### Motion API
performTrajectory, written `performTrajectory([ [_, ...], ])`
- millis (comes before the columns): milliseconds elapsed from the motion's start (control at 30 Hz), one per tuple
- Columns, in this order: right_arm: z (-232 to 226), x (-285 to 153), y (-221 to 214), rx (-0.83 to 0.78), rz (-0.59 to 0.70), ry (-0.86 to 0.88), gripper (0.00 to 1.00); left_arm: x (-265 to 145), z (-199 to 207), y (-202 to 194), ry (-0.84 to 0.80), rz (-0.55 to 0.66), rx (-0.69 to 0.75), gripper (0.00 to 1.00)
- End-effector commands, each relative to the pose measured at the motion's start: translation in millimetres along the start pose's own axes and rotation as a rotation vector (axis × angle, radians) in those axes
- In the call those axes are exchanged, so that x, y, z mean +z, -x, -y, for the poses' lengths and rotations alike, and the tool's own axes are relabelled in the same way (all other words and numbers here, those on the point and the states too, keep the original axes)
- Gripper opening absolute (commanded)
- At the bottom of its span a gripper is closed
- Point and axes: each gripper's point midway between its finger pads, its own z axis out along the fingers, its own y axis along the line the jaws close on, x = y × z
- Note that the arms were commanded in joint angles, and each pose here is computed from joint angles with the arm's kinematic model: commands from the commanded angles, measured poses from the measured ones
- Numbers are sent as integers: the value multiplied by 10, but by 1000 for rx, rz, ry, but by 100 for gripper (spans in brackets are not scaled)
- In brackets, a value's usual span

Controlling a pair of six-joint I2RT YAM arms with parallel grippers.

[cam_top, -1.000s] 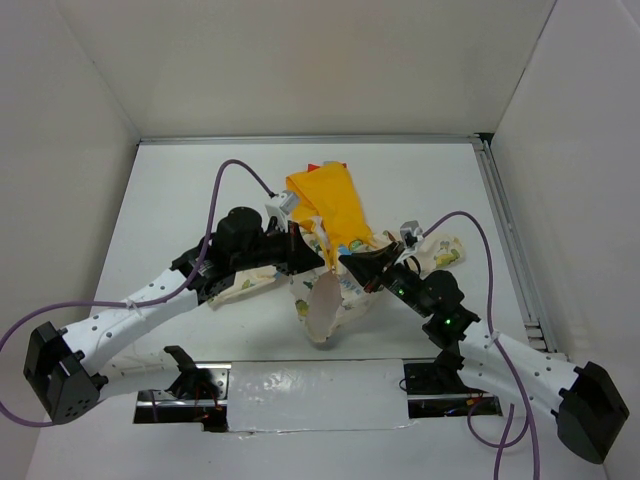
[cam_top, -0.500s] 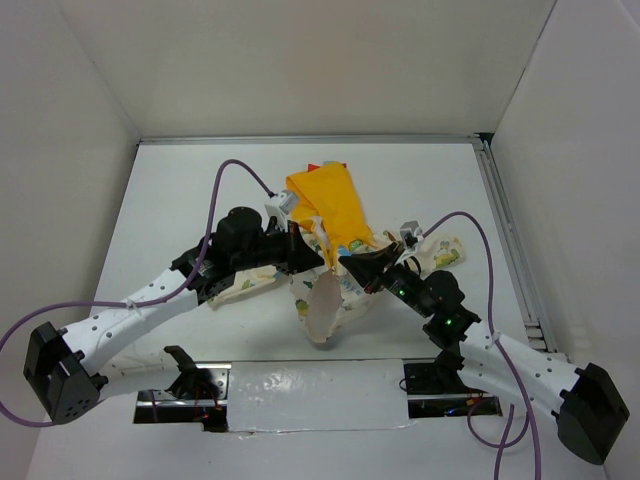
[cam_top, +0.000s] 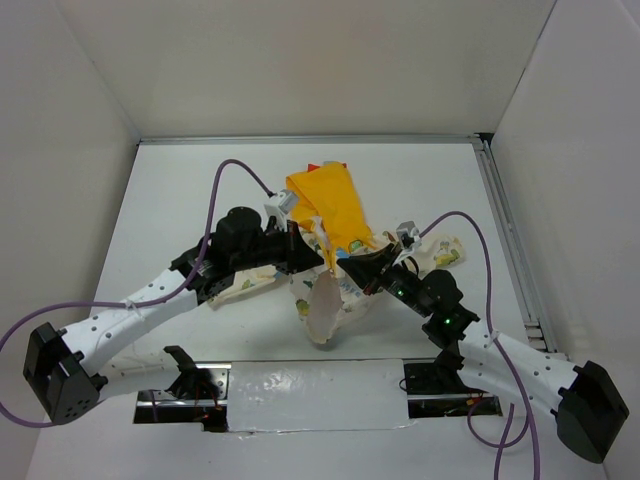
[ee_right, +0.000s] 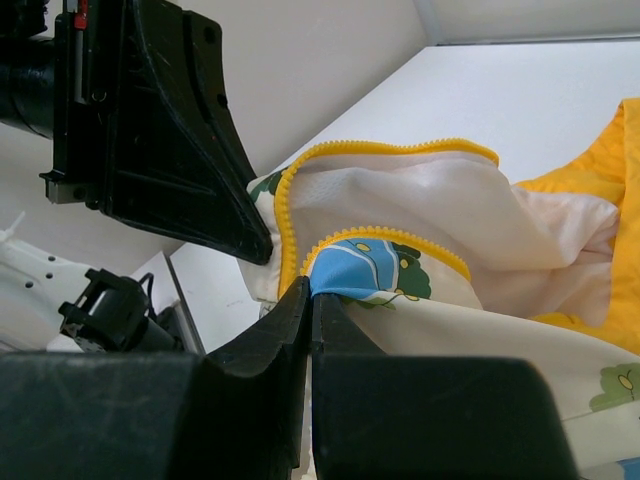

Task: Zip up the jacket

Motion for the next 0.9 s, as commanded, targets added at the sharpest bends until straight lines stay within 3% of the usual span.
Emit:
performTrajectory([
  [0,-156,51,269,-23,68,52,0,-80,175,231,-55,84,29,0],
  [867,-281,29,475,-18,149,97,0,-117,227,152,-113,86,38,0],
])
